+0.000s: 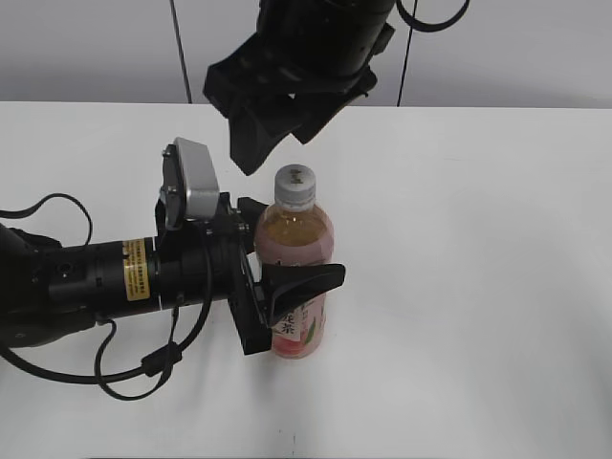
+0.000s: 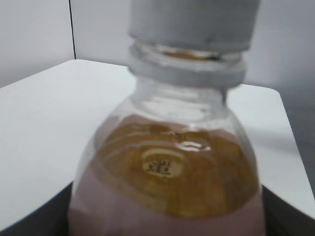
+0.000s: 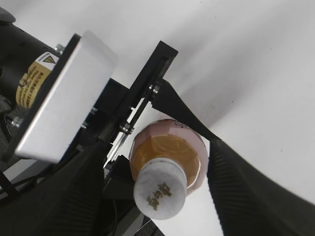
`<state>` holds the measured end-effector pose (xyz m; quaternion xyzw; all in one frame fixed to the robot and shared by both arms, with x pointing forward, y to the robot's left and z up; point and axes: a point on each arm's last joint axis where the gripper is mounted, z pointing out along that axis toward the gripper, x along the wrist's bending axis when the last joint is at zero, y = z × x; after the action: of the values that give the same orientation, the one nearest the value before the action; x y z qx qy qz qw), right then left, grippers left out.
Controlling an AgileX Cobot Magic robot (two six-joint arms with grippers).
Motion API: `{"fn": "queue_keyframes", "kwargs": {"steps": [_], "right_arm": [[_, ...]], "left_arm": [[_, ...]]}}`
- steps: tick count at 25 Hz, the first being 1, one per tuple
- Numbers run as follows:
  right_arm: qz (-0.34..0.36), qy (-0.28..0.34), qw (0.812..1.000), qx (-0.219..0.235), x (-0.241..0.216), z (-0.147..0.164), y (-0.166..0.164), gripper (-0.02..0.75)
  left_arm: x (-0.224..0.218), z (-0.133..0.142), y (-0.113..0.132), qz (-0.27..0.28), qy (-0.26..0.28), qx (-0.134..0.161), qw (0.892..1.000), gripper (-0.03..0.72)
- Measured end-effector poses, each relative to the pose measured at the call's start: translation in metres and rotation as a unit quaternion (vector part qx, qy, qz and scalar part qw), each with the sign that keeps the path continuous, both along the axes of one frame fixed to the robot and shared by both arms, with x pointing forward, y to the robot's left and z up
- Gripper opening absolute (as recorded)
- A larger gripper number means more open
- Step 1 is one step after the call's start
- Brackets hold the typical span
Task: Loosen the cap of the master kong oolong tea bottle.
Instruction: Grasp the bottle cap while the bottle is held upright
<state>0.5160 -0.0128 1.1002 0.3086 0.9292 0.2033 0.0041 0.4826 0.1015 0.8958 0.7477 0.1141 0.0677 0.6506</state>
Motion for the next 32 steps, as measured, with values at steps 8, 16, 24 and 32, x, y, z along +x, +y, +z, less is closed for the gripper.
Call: {"fn": "queue_keyframes", "kwargs": {"steps": [8, 16, 24, 32], "right_arm": [[0.000, 0.000, 1.000, 0.000, 0.0001, 0.0000, -0.0001, 0.497], [0.000, 0.000, 1.000, 0.000, 0.0001, 0.0000, -0.0001, 0.494], [-0.001, -0.003, 1.000, -0.004, 0.0006, -0.0002, -0.0006, 0.494], [-0.002, -0.008, 1.000, -0.010, 0.0015, -0.0005, -0.0017, 0.494]], "left_arm": [[0.0000, 0.0000, 0.0000, 0.000, 0.000, 0.000, 1.000, 0.449], [0.0000, 0.0000, 0.0000, 0.000, 0.000, 0.000, 1.000, 0.449], [0.0000, 0.0000, 0.0000, 0.000, 0.000, 0.000, 1.000, 0.449], [0.0000, 0.0000, 0.0000, 0.000, 0.000, 0.000, 1.000, 0.449]]}}
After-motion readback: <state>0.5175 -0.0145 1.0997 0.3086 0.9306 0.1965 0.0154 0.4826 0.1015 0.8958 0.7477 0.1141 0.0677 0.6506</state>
